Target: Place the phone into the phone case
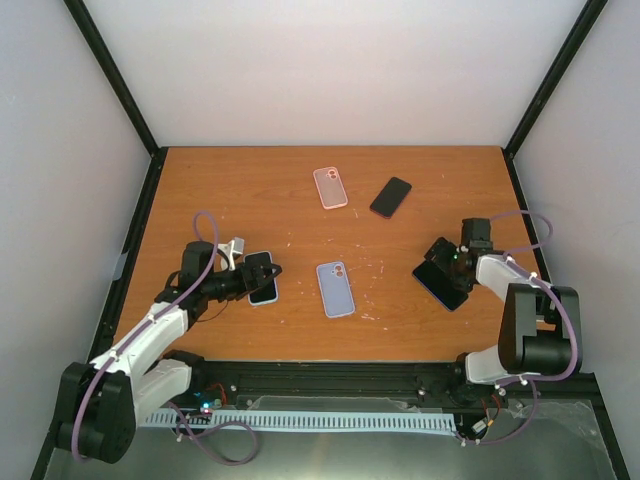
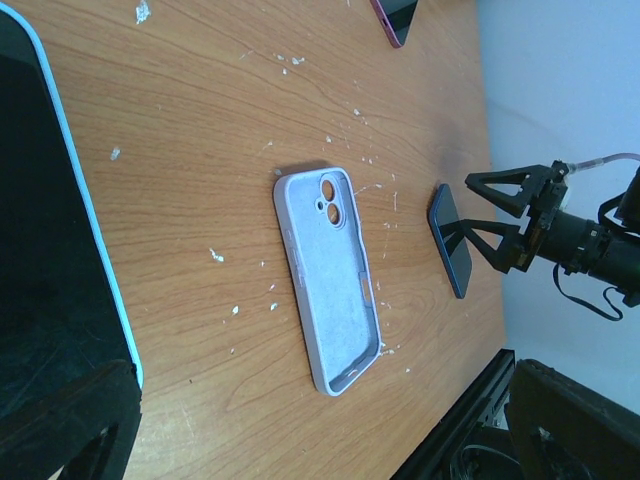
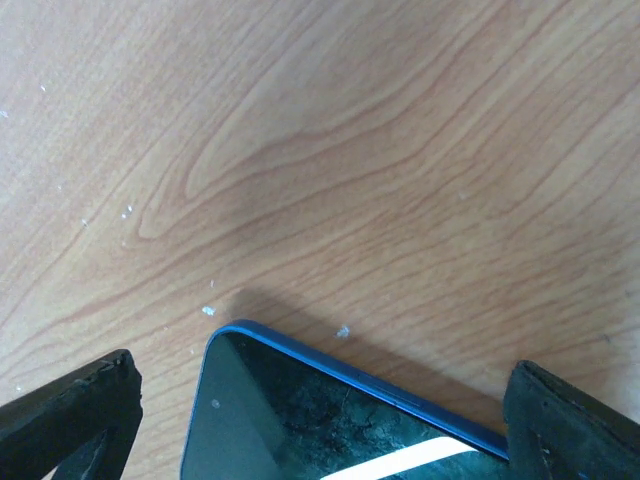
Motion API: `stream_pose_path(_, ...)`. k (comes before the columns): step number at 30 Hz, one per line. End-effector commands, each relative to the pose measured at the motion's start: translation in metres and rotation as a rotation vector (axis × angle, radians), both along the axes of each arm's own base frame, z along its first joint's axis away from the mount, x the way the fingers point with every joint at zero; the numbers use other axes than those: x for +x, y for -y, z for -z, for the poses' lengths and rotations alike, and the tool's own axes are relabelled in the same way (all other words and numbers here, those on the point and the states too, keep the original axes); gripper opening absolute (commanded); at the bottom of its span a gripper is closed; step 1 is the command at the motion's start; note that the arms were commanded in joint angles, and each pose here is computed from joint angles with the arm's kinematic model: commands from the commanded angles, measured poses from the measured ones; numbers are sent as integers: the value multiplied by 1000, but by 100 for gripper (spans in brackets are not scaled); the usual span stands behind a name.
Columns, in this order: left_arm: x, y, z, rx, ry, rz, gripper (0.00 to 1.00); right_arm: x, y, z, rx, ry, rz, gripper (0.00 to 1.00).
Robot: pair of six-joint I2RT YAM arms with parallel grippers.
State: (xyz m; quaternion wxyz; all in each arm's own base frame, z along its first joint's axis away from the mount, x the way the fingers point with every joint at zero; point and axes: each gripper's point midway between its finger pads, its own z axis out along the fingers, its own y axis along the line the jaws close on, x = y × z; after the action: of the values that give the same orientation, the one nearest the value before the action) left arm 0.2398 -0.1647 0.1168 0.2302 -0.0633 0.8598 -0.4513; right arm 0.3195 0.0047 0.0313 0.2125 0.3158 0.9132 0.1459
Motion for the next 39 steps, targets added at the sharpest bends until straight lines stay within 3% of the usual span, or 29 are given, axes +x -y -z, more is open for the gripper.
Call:
stream_pose_path(1,4,5,-8,-14,31,28,100,-56,4,30,-63,-240,-24,98)
stream_pose_path(7,6,7,-12,-15,52,44,99,-65,30,35,-210,-291,-5,100)
stream_pose_path(16,2,8,-19,-23,88,56,99,-85,-41,33,141,-230,-188,97)
stream_pose_path(26,1,7,-24,-35,106,47,100,-113,-91,28,152,-239,-296,94)
stream_pose_path(35,-1,6,-25,-34,98,37,99,-103,-77,31,-139,-254,-328,91)
stream_pose_path(39,-2,4,-26,-28,99,26,100,-90,-75,30,-218,-278,-278,95)
